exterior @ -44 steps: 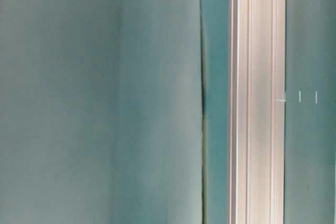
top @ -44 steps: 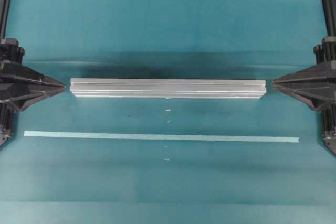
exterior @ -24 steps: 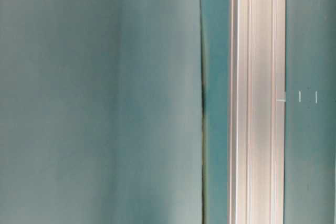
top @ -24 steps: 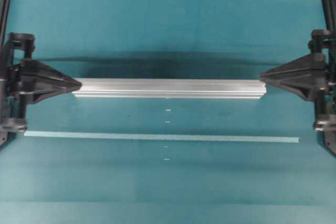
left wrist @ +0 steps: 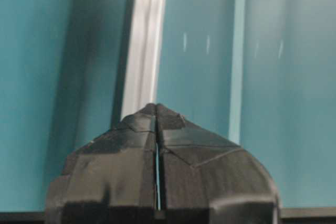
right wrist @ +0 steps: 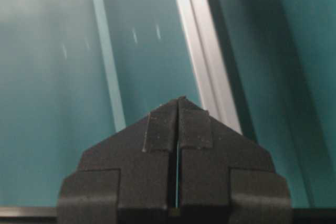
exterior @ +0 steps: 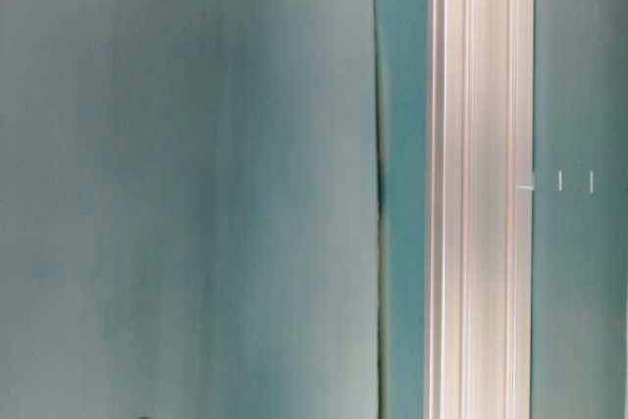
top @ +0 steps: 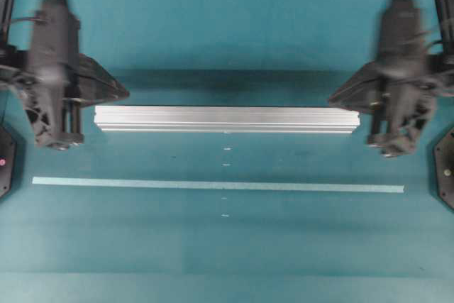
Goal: Lift the metal rail with both hands and move it towards you.
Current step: 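Move both grippers over the two ends of the silver rail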
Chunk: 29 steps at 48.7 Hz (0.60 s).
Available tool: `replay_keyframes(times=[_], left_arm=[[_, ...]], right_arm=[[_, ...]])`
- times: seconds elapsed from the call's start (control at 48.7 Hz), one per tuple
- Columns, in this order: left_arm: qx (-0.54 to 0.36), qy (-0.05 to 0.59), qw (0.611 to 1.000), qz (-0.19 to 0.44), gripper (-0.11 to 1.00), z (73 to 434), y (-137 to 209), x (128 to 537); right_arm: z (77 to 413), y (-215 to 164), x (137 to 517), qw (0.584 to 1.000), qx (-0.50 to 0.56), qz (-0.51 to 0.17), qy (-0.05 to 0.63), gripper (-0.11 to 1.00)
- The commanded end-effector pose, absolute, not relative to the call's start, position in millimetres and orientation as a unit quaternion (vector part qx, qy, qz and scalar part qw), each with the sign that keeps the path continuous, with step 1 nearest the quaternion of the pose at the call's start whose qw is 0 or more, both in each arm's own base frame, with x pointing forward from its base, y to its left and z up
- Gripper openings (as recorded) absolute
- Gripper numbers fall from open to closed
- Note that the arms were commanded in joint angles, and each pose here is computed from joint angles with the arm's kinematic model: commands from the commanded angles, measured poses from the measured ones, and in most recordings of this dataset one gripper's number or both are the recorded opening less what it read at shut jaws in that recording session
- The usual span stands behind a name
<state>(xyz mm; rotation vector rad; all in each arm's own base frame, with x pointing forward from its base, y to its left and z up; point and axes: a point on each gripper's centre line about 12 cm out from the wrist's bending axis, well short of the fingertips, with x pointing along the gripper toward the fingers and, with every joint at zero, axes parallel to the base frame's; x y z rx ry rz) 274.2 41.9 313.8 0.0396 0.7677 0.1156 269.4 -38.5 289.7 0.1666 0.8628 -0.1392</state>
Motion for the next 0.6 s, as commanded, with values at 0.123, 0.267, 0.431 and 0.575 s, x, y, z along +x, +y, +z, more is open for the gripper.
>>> replay_keyframes(times=[0.123, 0.267, 0.431, 0.575], left_arm=[[0.042, 0.446, 0.893, 0.049, -0.06, 311.8, 52.2, 297.0], [0.058, 0.487, 0.87, 0.041, -0.06, 304.2, 62.2, 308.8], [0.057, 0.536, 0.842, 0.029, -0.06, 287.9, 65.5, 322.4], [0.055, 0.559, 0.827, 0.024, -0.06, 276.1, 66.8, 328.9]], right_arm=[[282.4, -50.1, 302.8, 0.852, 0.05, -0.059, 0.519, -0.02], [269.2, -56.9, 315.8, 0.814, 0.027, -0.04, 0.579, -0.02], [255.9, -59.9, 329.4, 0.788, 0.004, -0.017, 0.615, -0.02], [247.6, -67.6, 336.2, 0.78, -0.001, -0.012, 0.625, -0.02]])
